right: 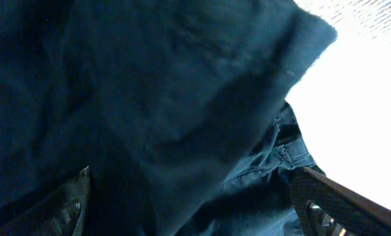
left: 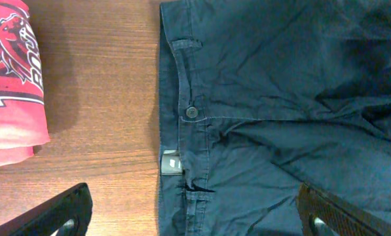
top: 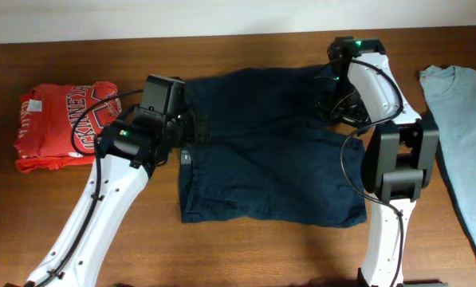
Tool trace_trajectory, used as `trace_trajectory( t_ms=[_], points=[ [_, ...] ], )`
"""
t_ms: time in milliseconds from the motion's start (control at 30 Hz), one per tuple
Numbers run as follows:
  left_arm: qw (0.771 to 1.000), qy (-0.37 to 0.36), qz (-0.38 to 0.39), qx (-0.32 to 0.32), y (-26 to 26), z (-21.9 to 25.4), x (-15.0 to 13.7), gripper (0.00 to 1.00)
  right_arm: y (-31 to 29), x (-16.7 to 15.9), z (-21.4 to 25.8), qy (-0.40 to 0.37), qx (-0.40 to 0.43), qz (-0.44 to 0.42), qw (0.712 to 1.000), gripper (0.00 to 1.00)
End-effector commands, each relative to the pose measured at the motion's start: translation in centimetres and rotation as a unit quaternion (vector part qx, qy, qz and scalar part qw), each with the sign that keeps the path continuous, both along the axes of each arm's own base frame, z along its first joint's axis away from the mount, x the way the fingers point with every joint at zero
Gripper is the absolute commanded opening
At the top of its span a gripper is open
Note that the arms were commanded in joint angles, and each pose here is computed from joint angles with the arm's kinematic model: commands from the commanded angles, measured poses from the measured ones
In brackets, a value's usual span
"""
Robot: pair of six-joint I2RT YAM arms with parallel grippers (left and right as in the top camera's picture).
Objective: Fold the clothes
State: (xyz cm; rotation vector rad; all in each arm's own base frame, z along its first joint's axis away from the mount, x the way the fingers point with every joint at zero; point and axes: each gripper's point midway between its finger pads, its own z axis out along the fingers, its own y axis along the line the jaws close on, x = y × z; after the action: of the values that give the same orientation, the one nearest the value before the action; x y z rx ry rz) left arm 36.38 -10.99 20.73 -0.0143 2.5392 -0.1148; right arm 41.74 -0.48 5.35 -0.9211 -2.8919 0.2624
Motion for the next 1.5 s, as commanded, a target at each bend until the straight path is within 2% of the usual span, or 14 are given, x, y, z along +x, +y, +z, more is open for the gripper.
trace_trajectory(
  t_ms=[0,133,233,400,567,700,867,967,1067,1200,1333,1467],
  points=[
    [1.0,0.0,-0.005,0.013,0.3,-0.2,0.2,0.99,-0.1,0.6,2.2,-0.026,0.018,0.017,0.999,0.97],
    [1.0,0.006,-0.005,0.015,0.2,-0.7,0.3,0.99,0.2,1.5,5.0,-0.058,0.047,0.071,0.995,0.96],
    [1.0,0.02,-0.005,0.02,0.1,-1.7,0.5,0.99,-0.2,1.0,7.5,-0.069,0.047,0.09,0.992,0.96],
    [0.999,0.045,-0.008,0.025,-0.2,-3.7,1.0,0.99,-0.4,-1.2,11.8,-0.083,0.05,0.112,0.989,0.97],
    [0.998,0.038,-0.043,0.016,-1.0,-2.7,0.9,0.99,0.0,-3.9,15.3,-0.091,0.057,0.125,0.986,0.97],
    [0.997,0.058,-0.051,0.018,-0.5,-1.5,-1.2,0.99,0.7,-6.8,18.9,-0.126,0.074,0.14,0.979,0.97],
    [0.994,0.109,-0.021,0.017,0.7,-1.6,-4.5,0.99,0.8,-10.9,20.6,-0.141,0.074,0.134,0.978,0.97],
    [0.984,0.176,0.008,0.001,1.1,-2.2,-8.0,0.99,1.6,-15.2,19.5,-0.128,0.1,0.125,0.979,0.97],
    [0.975,0.22,0.001,-0.017,0.6,-2.6,-10.0,0.99,2.9,-18.2,17.2,-0.11,0.141,0.121,0.976,0.97],
    [0.963,0.267,-0.008,-0.036,0.0,-4.1,-11.9,0.99,4.9,-22.5,11.2,-0.079,0.202,0.111,0.97,0.97],
    [0.948,0.313,-0.013,-0.051,-0.4,-8.6,-14.0,0.99,5.3,-24.2,6.2,-0.049,0.219,0.103,0.969,0.97],
    [0.94,0.328,-0.025,-0.086,-1.4,-12.8,-15.2,0.99,5.2,-24.1,4.3,-0.053,0.216,0.104,0.969,0.96]
  ],
)
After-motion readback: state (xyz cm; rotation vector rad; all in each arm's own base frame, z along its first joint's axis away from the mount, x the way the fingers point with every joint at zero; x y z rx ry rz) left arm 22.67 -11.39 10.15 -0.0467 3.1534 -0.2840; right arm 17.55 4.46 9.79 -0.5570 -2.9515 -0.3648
